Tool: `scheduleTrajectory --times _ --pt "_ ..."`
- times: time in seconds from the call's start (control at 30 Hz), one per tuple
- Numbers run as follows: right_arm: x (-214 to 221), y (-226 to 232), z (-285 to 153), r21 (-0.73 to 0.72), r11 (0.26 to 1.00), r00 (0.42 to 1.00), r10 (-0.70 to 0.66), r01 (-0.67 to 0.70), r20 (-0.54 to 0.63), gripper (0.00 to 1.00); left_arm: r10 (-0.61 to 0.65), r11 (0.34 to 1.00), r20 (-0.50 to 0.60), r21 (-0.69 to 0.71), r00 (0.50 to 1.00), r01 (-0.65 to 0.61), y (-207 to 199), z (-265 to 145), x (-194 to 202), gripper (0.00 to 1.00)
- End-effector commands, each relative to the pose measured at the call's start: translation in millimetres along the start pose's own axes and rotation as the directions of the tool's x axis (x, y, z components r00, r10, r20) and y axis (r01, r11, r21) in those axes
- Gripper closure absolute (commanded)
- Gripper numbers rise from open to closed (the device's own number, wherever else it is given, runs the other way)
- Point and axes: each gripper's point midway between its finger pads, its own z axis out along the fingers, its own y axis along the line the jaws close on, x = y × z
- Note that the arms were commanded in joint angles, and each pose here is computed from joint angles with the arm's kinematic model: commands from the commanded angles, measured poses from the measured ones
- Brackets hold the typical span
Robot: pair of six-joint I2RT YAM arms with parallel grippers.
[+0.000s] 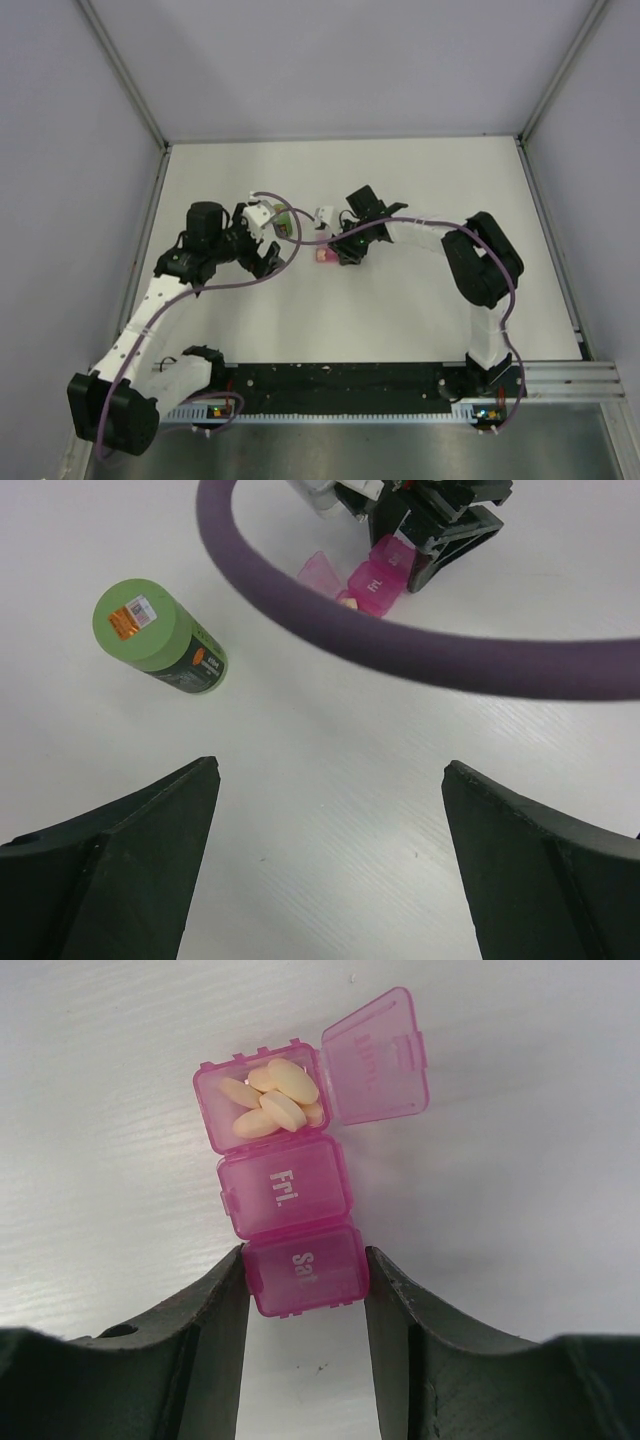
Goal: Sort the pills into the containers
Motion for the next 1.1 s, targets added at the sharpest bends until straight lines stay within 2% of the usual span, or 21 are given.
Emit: scheduleTrajectory --times 0.0,0.47,0.7,0.87,0.93,1.07 --pt "-18 -2 -24 0.022 1.0 0.998 0.016 -0.017 0.058 0.85 0.011 1.0 0.056 0.008 0.998 -0.012 -1 -10 -9 0.02" --pt "-28 -2 -64 0.067 0.995 0.99 0.064 -0.072 0.122 0.88 -0.158 0.987 0.152 0.048 0.976 0.152 13 -11 -34 0.01" --pt "-46 3 -88 0.076 0.994 0.983 0.067 -0.08 0.17 0.89 -0.307 0.951 0.18 0.087 0.935 0.295 30 1 -58 0.02" --pt "-63 9 -112 0.084 0.993 0.973 0.063 -0.083 0.221 0.9 -0.472 0.88 0.196 0.167 0.86 0.445 38 13 -83 0.06" --pt "-69 11 -123 0.092 0.992 0.969 0.056 -0.081 0.242 0.91 -0.585 0.808 0.162 0.203 0.795 0.554 41 22 -87 0.07" --pt "-79 15 -141 0.109 0.992 0.963 0.039 -0.07 0.266 0.91 -0.705 0.703 0.117 0.247 0.699 0.667 48 34 -101 0.08"
